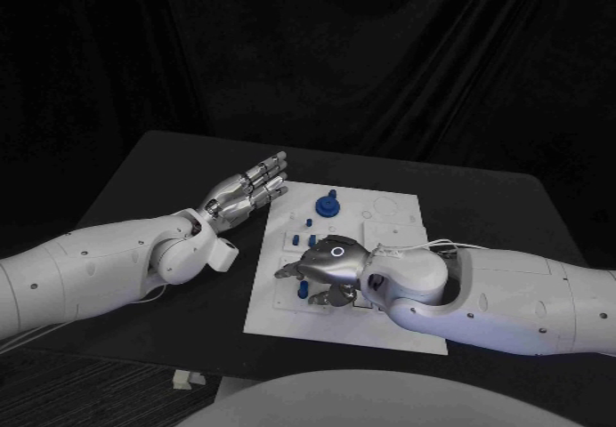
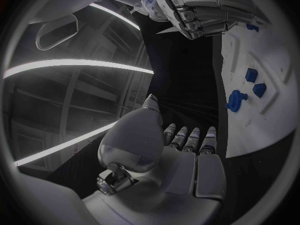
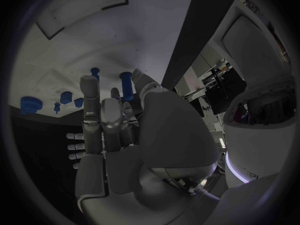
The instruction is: Assemble the parts on the task board
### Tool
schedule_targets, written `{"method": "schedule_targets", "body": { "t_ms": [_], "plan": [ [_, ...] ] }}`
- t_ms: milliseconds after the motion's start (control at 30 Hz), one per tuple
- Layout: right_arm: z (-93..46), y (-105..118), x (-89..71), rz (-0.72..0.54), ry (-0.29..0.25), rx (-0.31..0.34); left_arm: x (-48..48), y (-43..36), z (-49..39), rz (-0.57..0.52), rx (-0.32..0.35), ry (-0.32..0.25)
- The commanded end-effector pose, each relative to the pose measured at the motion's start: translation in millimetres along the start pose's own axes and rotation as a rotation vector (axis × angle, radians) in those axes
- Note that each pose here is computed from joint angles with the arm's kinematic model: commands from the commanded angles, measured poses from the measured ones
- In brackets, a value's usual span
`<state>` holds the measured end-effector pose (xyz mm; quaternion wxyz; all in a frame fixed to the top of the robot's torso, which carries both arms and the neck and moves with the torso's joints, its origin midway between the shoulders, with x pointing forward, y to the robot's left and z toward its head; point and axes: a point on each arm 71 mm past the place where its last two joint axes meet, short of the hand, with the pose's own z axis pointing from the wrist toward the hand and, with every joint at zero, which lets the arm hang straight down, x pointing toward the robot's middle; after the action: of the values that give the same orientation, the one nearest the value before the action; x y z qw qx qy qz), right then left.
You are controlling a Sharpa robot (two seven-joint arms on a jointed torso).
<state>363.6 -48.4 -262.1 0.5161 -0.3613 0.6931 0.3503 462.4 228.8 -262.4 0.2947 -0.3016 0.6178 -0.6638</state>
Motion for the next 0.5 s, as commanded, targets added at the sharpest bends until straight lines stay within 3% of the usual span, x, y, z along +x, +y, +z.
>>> {"method": "schedule_targets", "body": {
  "t_ms": [33, 300, 433, 500],
  "plan": [
    [-1.5, -2, -1.2, -0.002, -0.036, 0.006, 1.7, 0.2, 0.4, -0.015, 0.005, 0.011],
    [-17.9, -8, -15.3, 0.051, -0.209, -0.023, 0.1, -0.1, -1.8, -0.014, 0.003, 0.006],
    [-41.4, -24, -35.2, 0.095, -0.306, 0.005, -1.6, -1.0, -4.5, -0.01, 0.006, -0.002],
    [-58.4, -37, -48.4, 0.136, -0.344, 0.052, -2.9, -1.5, -6.0, -0.007, 0.009, -0.009]
  ]
}}
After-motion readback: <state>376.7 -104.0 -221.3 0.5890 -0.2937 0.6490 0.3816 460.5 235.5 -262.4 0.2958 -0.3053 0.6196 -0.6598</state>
